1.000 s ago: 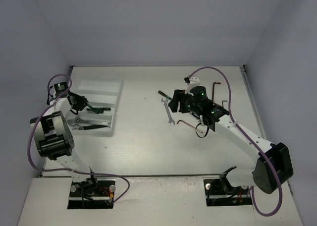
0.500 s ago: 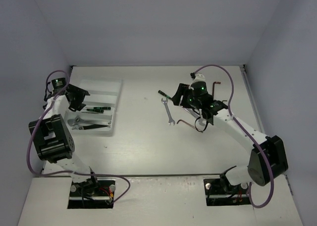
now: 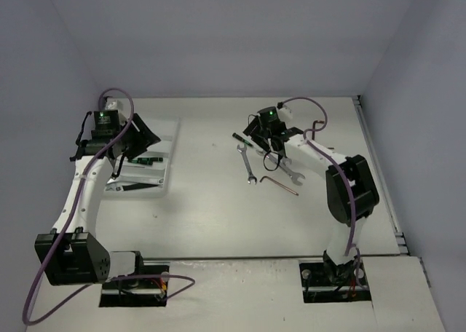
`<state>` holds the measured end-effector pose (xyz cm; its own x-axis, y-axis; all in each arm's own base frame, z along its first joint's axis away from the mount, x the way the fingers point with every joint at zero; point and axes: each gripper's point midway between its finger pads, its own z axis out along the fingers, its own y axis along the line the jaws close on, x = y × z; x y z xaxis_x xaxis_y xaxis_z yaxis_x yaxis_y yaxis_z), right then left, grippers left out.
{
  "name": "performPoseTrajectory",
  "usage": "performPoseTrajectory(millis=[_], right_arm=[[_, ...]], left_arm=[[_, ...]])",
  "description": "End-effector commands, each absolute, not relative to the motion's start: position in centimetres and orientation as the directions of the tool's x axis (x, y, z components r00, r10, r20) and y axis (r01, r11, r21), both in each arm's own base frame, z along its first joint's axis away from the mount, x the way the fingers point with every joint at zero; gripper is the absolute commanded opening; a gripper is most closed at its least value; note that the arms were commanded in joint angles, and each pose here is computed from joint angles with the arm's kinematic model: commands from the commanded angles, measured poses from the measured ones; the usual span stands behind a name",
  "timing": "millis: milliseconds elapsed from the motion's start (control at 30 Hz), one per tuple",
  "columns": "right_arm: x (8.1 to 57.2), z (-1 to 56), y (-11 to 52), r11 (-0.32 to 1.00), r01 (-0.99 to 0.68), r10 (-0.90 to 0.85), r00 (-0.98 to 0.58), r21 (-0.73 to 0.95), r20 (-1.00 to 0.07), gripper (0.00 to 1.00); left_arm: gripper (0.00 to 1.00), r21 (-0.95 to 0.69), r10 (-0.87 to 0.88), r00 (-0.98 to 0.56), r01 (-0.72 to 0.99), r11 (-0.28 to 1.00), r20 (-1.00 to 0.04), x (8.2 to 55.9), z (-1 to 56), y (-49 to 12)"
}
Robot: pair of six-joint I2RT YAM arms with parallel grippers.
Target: Sort the tools into containers
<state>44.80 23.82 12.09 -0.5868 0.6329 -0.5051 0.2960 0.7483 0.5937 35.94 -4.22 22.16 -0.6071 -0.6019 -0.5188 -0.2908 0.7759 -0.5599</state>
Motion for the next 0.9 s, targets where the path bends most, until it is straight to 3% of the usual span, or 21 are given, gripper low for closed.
performPoseTrajectory(millis=[0,133,267,467,867], right_arm=[[48.8,15.2,24.3,0.698,0.305,0.7,-0.481,0.647,-0.528,0.54],[49.5,13.2,24.7,0.83,0.223,0.538,-0.561,0.51,-0.63,0.48],[49.9,10.5,25.4,0.962,-0.058,0.163,-0.659,0.266,-0.734,0.49],[48.9,6.7,23.8,0.937,-0.346,-0.219,-0.677,0.041,-0.702,0.49],[49.8,3.5,21.4,0.875,-0.484,-0.371,-0.662,-0.006,-0.652,0.46]], left_arm=[[0.55,-0.514,-0.481,-0.664,-0.166,0.841,-0.572,32.5,23.0,-5.4],[0.55,-0.5,-0.417,-0.692,-0.092,0.861,-0.59,30.9,23.1,-6.3],[0.55,-0.483,-0.352,-0.708,-0.016,0.875,-0.613,30.2,23.3,-7.1],[0.55,-0.471,-0.287,-0.73,0.054,0.88,-0.62,29.5,23.2,-8.3],[0.55,-0.454,-0.234,-0.727,0.119,0.883,-0.645,29.5,24.2,-9.0]])
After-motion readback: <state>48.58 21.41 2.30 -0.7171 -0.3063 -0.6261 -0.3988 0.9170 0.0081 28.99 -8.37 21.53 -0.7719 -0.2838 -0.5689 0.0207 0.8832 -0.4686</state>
